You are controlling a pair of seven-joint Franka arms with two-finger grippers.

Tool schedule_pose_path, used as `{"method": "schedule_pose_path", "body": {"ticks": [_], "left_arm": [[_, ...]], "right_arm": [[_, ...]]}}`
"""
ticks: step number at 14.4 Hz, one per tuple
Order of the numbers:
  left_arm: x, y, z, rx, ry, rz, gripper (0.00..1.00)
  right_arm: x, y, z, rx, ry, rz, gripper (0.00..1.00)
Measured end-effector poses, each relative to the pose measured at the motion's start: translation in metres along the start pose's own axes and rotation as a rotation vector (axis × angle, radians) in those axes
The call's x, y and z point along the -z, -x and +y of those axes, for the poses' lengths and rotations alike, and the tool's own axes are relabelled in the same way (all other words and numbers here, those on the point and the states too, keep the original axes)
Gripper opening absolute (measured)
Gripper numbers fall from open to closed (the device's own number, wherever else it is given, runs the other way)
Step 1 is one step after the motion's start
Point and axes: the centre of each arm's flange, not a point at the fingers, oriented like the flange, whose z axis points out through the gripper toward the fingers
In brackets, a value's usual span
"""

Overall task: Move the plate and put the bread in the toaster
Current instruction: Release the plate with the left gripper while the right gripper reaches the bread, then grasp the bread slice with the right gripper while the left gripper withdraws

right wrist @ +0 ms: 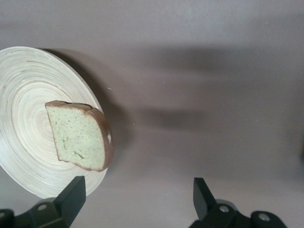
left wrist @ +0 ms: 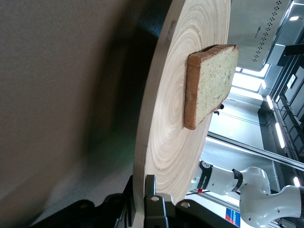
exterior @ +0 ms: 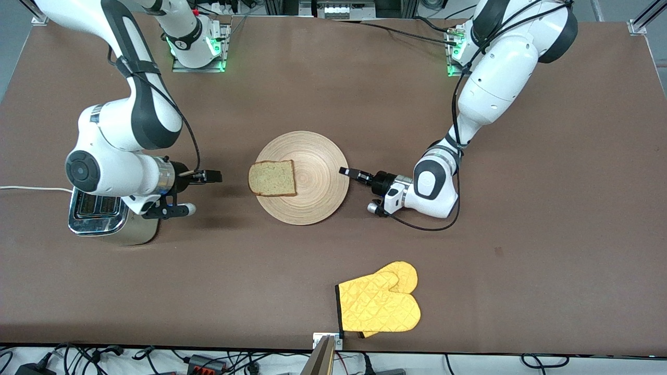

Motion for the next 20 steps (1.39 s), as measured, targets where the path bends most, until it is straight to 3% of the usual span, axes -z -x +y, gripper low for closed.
{"method": "schedule_pose_path", "body": {"ticks": [4,6,9,14,16,18,20], "left_arm": [[0.006,-0.004,0.003,-0.008,-0.001,0.011,0.24],[0.011,-0.005,0.001,-0.009,-0.007,0.018,0.41],[0.035,-0.007,-0.006,-0.024,-0.036,0.006,0.41],[0.129,0.002,-0.033,-0.029,-0.055,-0.066,0.41],[0.171,0.011,-0.037,-0.029,-0.045,-0.086,0.41],[0.209,0.021,-0.030,-0.032,-0.058,-0.115,0.41],[0.245,0.027,-0.013,-0.039,-0.136,-0.155,0.42]], "right_arm": [[-0.029,-0.001,-0.024,-0.029,0.020,-0.031,1.00],[-0.041,-0.004,-0.026,-0.034,0.011,-0.040,1.00],[-0.059,-0.011,-0.028,-0.065,-0.051,-0.054,1.00],[-0.098,-0.018,-0.033,-0.068,-0.045,-0.086,0.96],[-0.109,-0.018,-0.036,-0.065,-0.039,-0.102,0.82],[-0.116,-0.017,-0.039,-0.061,-0.034,-0.113,0.78],[-0.123,-0.017,-0.042,-0.058,-0.029,-0.124,0.71]]}}
